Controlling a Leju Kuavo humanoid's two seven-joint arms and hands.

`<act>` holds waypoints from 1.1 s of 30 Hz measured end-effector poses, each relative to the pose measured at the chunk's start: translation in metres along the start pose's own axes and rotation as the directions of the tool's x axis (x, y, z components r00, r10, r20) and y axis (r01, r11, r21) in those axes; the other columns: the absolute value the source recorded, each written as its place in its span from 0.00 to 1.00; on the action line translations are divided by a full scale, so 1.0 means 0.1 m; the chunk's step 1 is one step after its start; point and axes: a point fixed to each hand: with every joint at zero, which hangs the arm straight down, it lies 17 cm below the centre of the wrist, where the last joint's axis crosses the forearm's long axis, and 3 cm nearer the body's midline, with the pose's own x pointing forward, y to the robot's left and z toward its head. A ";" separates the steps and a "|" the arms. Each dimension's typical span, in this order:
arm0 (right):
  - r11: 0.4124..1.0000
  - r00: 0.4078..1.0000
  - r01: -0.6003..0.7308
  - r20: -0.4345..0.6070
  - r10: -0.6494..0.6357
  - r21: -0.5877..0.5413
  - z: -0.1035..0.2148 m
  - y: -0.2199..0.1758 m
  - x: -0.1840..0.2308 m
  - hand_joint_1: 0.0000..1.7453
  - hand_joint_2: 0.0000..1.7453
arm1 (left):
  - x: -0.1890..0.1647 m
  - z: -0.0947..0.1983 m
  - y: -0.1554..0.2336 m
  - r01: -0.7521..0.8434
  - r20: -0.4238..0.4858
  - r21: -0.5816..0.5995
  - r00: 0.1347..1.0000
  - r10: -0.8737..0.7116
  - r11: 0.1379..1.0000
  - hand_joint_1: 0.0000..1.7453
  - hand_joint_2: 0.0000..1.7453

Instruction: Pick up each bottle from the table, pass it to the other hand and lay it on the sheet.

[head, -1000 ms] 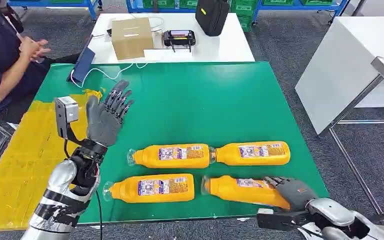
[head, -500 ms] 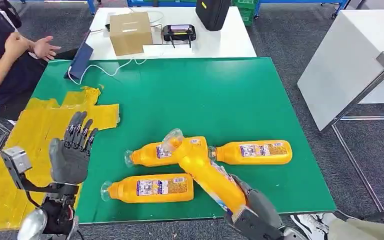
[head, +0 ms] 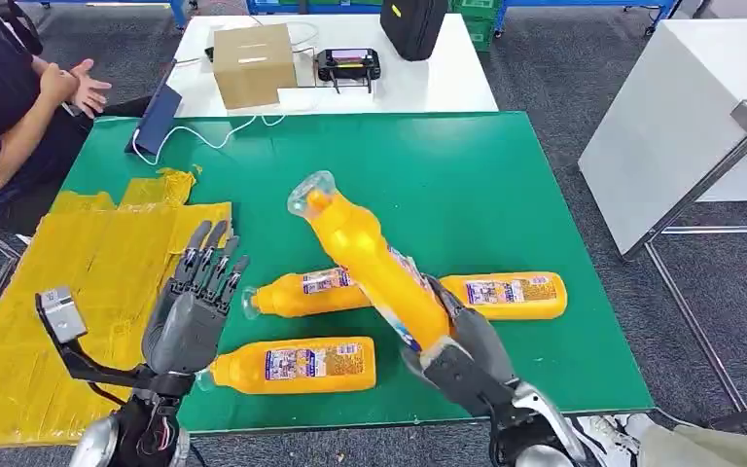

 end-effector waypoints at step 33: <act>0.913 0.895 -0.407 0.206 0.397 0.008 -0.60 0.93 0.63 1.00 1.00 | 0.01 -0.48 -0.05 0.064 -0.006 0.048 0.998 -0.064 0.997 0.00 1.00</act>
